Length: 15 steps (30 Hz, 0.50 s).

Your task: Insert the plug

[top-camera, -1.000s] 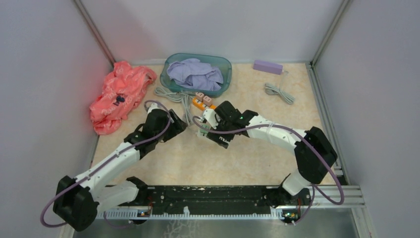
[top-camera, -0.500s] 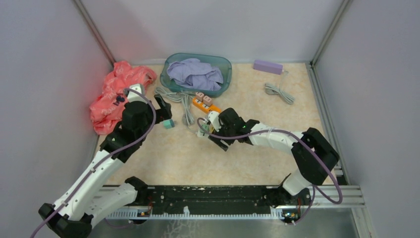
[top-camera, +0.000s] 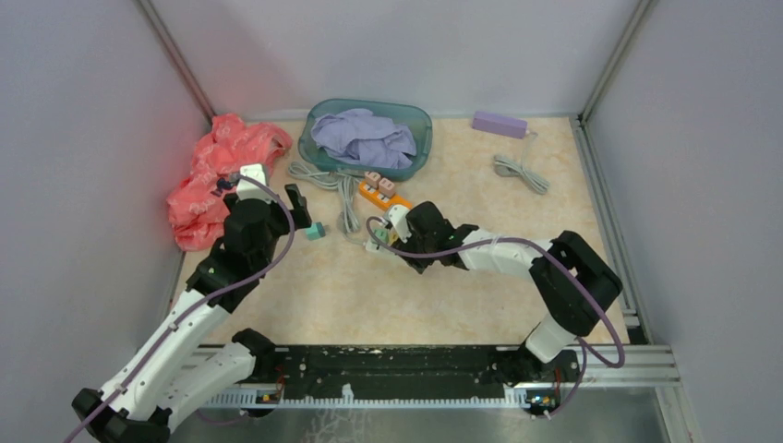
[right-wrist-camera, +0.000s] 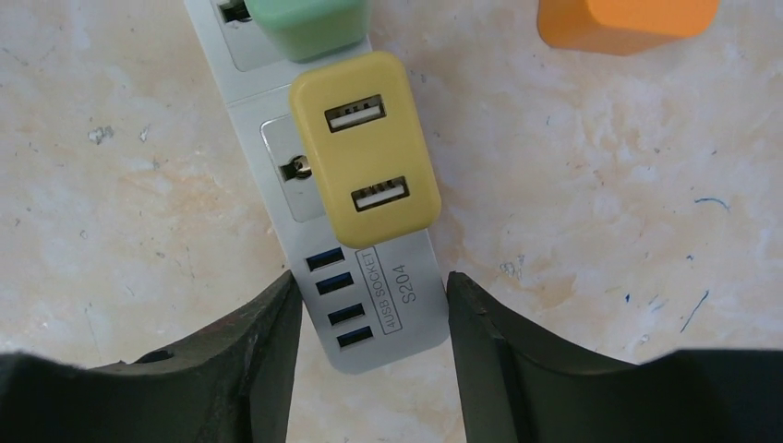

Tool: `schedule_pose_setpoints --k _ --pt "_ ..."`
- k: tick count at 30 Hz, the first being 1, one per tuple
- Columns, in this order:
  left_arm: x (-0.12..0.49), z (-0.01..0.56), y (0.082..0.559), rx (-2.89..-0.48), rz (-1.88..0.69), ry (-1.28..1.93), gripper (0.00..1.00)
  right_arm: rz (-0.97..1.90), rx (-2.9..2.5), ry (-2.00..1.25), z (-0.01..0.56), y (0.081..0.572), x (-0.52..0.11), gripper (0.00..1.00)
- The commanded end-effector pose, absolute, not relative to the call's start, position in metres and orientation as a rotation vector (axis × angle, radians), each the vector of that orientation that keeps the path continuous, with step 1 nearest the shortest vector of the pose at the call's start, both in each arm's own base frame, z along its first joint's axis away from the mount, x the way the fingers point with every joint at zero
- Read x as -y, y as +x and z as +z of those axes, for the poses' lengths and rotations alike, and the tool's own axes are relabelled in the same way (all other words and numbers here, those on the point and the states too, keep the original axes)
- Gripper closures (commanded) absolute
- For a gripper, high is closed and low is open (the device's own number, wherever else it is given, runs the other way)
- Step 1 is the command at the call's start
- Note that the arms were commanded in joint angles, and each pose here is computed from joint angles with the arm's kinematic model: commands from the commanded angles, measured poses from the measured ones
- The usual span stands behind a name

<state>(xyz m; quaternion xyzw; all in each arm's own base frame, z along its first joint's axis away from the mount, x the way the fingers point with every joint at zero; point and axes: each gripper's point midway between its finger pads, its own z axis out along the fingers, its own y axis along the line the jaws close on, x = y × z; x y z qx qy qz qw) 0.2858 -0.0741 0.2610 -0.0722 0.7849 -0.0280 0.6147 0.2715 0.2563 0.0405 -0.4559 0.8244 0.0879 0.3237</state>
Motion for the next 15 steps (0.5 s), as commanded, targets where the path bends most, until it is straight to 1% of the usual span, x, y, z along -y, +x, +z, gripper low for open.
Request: schedule_pose_setpoints --k 1,2,4,9,11,13,15 --pt "0.063 0.270 0.286 -1.768 -0.039 -0.186 0.00 0.234 -2.113 -1.120 0.051 0.298 -0.274 0.58" --pt "0.062 0.270 0.286 -1.769 -0.040 -0.187 0.00 0.230 -2.096 -1.108 0.056 0.303 -0.277 0.59" --pt "0.062 0.269 0.287 -1.771 -0.047 -0.187 0.00 0.215 -2.103 -1.114 0.049 0.311 -0.283 0.61" --pt "0.059 0.269 0.287 -1.773 -0.047 -0.193 0.00 0.225 -2.082 -1.117 0.055 0.323 -0.296 0.61" --pt "0.058 0.269 0.286 -1.769 -0.050 -0.195 0.00 0.236 -2.072 -1.113 0.061 0.321 -0.296 0.55" --pt "0.057 0.271 0.286 -1.762 -0.053 -0.200 0.00 0.248 -2.067 -1.114 0.066 0.317 -0.294 0.43" --pt "0.055 0.272 0.286 -1.756 -0.056 -0.200 0.00 0.250 -2.067 -1.113 0.072 0.313 -0.291 0.35"
